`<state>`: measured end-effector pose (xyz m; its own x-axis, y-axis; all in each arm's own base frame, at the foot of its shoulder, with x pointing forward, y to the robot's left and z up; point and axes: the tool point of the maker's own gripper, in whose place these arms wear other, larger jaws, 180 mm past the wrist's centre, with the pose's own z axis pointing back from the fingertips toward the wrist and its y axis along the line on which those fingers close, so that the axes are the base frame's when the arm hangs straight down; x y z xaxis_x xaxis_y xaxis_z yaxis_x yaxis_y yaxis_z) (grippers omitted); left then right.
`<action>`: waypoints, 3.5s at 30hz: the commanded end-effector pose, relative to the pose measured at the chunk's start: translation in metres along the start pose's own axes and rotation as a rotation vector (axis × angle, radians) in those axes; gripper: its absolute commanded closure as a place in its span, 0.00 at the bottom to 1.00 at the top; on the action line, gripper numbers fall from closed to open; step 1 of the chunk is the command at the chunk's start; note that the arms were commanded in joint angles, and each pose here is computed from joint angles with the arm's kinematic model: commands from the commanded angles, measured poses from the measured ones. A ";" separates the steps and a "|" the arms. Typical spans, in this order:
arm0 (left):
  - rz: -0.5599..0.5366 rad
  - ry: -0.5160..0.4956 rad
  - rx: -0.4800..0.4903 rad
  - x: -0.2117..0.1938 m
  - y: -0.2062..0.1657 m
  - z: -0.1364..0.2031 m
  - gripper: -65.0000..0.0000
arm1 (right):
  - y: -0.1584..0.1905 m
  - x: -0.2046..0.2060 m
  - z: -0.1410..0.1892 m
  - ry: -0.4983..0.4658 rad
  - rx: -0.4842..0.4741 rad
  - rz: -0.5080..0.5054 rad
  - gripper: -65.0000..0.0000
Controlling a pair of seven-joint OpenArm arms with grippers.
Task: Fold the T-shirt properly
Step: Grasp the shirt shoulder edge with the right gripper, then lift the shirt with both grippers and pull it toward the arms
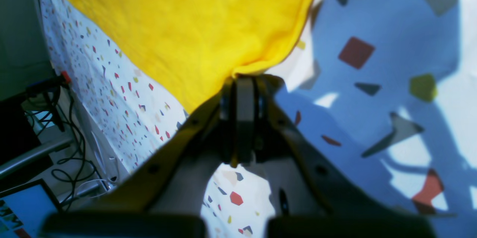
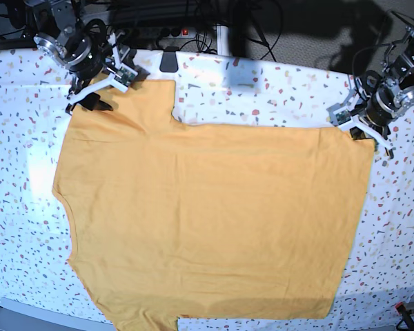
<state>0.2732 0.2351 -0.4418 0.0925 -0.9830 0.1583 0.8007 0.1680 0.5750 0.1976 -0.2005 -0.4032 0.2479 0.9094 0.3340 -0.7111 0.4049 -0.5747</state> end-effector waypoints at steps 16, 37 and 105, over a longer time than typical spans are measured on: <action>-0.005 0.020 0.015 -0.006 0.010 0.000 1.00 | -0.008 -0.001 0.003 0.005 -0.017 -0.048 1.00; -0.073 0.027 0.063 -0.003 0.026 0.001 1.00 | -0.075 0.035 0.006 -0.073 -0.171 -0.196 1.00; 0.376 -0.183 0.316 0.066 0.225 -0.043 1.00 | -0.270 0.053 -0.073 -0.191 -0.224 -0.493 1.00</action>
<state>0.4698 0.2023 -0.3620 0.2423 -0.8324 0.4983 0.5571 0.5399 0.6310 0.4395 -0.2510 -0.3101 0.4267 0.5771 0.6963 -0.4042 0.8104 -0.4240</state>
